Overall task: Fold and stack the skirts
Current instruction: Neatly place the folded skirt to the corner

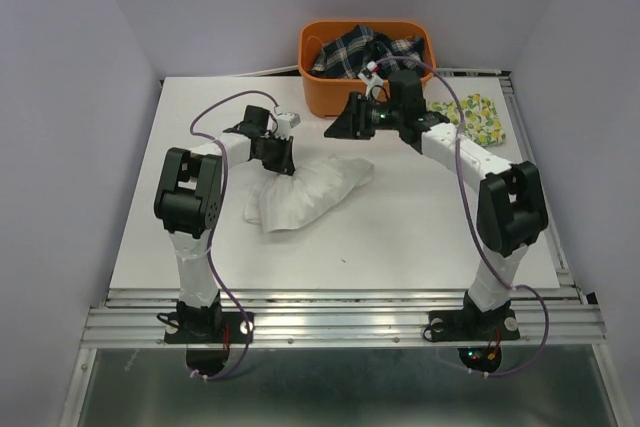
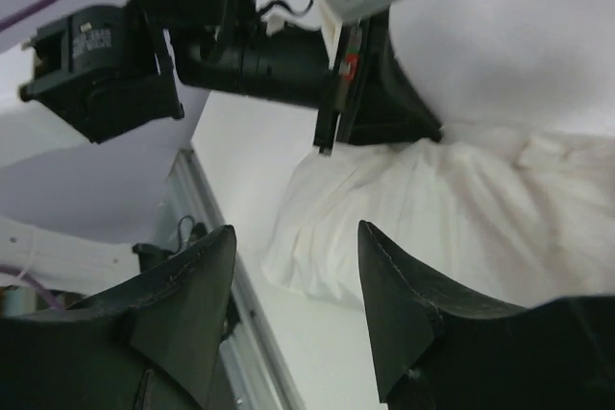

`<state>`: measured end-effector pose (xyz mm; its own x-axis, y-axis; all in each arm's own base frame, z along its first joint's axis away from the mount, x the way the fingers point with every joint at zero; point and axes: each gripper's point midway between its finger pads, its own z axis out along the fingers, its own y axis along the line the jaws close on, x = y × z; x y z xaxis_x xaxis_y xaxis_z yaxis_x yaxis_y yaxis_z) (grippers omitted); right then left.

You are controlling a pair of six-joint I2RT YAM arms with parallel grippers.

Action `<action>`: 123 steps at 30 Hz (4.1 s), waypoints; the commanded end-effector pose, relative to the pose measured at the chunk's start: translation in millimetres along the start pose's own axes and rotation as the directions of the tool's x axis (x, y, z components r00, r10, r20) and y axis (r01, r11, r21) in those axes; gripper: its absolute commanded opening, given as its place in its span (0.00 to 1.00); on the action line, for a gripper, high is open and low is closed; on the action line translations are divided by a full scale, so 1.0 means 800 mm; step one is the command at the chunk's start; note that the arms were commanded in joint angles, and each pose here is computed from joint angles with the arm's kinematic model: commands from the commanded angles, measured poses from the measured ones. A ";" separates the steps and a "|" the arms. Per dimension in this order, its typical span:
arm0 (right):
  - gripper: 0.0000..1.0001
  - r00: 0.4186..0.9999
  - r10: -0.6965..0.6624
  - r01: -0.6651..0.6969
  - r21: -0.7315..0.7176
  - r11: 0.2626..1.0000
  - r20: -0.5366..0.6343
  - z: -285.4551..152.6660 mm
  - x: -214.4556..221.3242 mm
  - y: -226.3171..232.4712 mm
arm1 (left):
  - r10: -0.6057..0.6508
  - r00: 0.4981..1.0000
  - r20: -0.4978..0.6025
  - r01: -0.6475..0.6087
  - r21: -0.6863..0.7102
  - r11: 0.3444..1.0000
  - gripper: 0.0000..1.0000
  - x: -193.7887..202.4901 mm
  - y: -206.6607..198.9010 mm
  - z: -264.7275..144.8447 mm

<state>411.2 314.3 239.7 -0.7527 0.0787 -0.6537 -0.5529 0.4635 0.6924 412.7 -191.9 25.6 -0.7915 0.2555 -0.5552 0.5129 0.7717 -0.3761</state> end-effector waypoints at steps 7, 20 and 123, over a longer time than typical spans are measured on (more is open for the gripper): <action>0.60 0.852 0.443 -0.494 -0.145 0.858 -0.281 0.086 0.181 0.007 | -0.068 0.997 -0.032 0.069 0.011 0.998 0.00 0.013 -0.002 0.006; 0.54 0.833 0.542 -0.502 0.257 0.826 -0.113 0.045 0.223 -0.182 | -0.061 0.997 -0.036 0.062 0.016 0.998 0.00 0.027 -0.009 -0.004; 0.01 0.608 0.188 -0.466 0.155 0.871 0.771 -0.285 -0.168 -0.341 | 0.231 0.965 0.121 -0.239 0.058 0.969 0.50 -0.053 -0.101 -0.094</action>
<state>559.8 -10.2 174.2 -0.3764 0.7471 -0.5478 -0.0229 0.5836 0.8117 373.8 -223.0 98.1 -0.6682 0.3611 -0.6505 0.6716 0.6689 -0.3186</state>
